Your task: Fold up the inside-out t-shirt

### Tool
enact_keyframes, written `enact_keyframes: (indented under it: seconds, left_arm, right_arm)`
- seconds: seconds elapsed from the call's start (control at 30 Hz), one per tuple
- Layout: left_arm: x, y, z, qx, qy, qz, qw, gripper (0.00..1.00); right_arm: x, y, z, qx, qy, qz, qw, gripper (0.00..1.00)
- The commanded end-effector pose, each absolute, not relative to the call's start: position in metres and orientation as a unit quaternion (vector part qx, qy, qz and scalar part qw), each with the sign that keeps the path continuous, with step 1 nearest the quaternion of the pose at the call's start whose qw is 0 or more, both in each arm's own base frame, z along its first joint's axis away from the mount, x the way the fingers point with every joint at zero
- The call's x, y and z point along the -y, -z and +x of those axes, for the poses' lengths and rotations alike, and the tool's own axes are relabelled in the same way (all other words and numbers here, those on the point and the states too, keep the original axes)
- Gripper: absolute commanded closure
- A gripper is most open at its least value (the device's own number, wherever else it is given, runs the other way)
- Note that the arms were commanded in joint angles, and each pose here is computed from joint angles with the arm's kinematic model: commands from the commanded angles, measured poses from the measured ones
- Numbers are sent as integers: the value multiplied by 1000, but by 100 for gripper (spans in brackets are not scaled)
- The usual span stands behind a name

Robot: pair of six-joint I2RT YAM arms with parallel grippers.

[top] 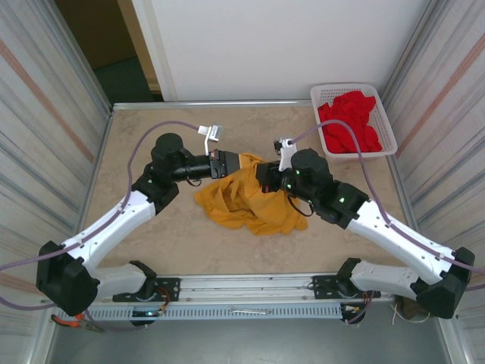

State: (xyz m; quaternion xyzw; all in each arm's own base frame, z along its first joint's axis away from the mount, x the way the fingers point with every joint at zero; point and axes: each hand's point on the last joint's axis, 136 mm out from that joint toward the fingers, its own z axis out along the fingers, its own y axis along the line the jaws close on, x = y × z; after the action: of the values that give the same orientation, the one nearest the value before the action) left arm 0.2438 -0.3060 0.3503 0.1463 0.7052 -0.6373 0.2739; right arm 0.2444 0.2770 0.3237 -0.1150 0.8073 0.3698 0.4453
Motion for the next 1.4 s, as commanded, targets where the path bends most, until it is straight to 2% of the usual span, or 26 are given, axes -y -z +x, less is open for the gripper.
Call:
enact_keyframes:
  seconds: [0.0, 0.03, 0.07, 0.1, 0.17, 0.3, 0.47, 0.73, 0.8, 0.83, 0.93, 0.97, 1.0, 1.03, 1.1, 1.13, 1.17, 1.2, 1.37]
  left_arm:
    - [298, -352, 261, -713, 624, 120, 296, 60]
    - [294, -349, 267, -718, 618, 111, 301, 46]
    - [290, -346, 272, -723, 609, 103, 310, 36]
    - [286, -343, 275, -728, 598, 99, 318, 30]
    - [278, -336, 274, -739, 577, 99, 334, 24]
    - [272, -317, 257, -751, 539, 111, 366, 22]
    - [294, -292, 230, -764, 488, 157, 393, 21]
    - [331, -274, 242, -775, 456, 186, 397, 21]
    - [331, -265, 250, -786, 439, 174, 400, 28]
    - [328, -259, 255, -793, 427, 168, 401, 38]
    - [314, -240, 265, -815, 395, 153, 395, 92]
    - [307, -234, 268, -821, 388, 145, 393, 99]
    - [300, -230, 270, -825, 384, 138, 391, 100]
    - [292, -226, 272, -827, 382, 132, 390, 97]
    - [280, -225, 272, -828, 380, 125, 393, 82]
    - [275, -227, 270, -827, 377, 127, 397, 65]
    - [270, -230, 267, -826, 374, 131, 402, 52]
    - [266, -233, 264, -824, 372, 135, 405, 47]
    - [271, -282, 239, -780, 397, 170, 454, 33]
  right_arm:
    - [-276, -376, 222, -764, -420, -157, 464, 100]
    - [-274, -385, 218, -756, -430, -160, 468, 100]
    - [-272, -391, 218, -751, -436, -159, 470, 100]
    - [-265, -404, 214, -741, -444, -155, 480, 100]
    - [-257, -415, 216, -735, -449, -142, 488, 100]
    - [-246, -417, 227, -739, -450, -117, 487, 100]
    - [-248, -411, 237, -747, -448, -102, 481, 100]
    - [-253, -399, 244, -757, -446, -83, 469, 100]
    - [-251, -401, 243, -755, -449, -80, 471, 100]
    - [-250, -405, 242, -752, -452, -78, 474, 100]
    - [-239, -424, 235, -735, -459, -72, 495, 100]
    - [-234, -428, 235, -732, -457, -66, 501, 100]
    - [-231, -430, 235, -731, -456, -64, 504, 100]
    - [-229, -432, 235, -730, -454, -61, 508, 100]
    - [-229, -430, 237, -731, -452, -59, 508, 100]
    - [-230, -426, 239, -735, -449, -58, 505, 100]
    - [-231, -423, 240, -738, -447, -57, 502, 100]
    - [-232, -419, 241, -741, -447, -55, 498, 100]
    - [-242, -402, 246, -753, -446, -54, 480, 100]
